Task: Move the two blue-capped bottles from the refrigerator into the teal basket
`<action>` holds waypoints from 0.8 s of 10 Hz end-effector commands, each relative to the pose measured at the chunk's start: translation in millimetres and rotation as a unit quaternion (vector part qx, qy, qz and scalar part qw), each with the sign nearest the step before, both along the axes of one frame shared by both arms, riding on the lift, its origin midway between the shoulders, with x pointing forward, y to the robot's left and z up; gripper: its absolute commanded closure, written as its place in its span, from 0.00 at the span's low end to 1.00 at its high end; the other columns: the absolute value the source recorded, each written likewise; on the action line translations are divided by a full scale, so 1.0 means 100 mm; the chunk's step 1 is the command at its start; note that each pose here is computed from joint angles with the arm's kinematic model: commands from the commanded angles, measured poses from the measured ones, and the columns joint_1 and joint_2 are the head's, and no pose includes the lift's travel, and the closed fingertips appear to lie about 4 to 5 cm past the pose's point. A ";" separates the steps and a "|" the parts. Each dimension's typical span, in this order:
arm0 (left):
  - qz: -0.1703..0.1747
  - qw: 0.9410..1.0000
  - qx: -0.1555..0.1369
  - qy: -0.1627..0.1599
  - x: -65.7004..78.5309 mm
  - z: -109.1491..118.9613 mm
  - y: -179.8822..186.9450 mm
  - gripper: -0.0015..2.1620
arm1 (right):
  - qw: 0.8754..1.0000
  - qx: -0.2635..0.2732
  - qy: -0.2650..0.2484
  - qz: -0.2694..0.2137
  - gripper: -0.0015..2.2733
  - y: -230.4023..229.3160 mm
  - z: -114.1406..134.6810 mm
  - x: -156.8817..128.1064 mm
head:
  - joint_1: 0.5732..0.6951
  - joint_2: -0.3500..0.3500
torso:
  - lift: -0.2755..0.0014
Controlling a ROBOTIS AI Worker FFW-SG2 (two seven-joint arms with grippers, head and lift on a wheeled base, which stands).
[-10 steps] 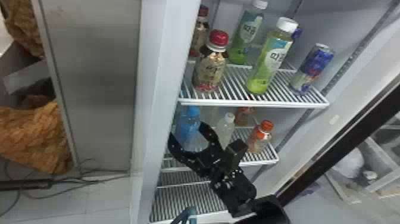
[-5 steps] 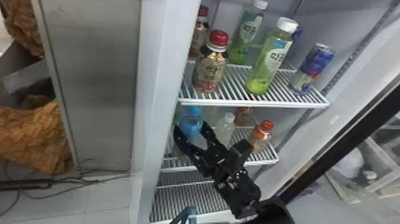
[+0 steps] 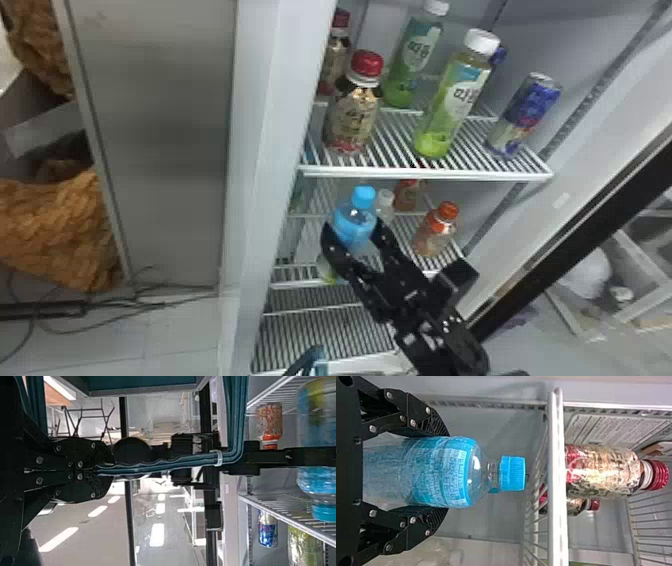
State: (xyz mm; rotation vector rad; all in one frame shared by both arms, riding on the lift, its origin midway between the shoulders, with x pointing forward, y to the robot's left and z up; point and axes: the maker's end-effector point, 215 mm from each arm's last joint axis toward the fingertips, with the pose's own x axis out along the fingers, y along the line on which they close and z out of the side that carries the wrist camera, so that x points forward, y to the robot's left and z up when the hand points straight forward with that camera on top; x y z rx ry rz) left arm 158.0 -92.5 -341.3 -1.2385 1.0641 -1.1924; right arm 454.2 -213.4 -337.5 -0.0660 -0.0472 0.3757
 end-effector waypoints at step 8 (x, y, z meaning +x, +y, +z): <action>0.000 1.000 -0.001 0.003 -0.02 0.00 0.01 0.54 | 0.997 -0.016 0.070 0.037 0.25 0.08 0.42 -0.94 | 1.00 0.00 | 0.42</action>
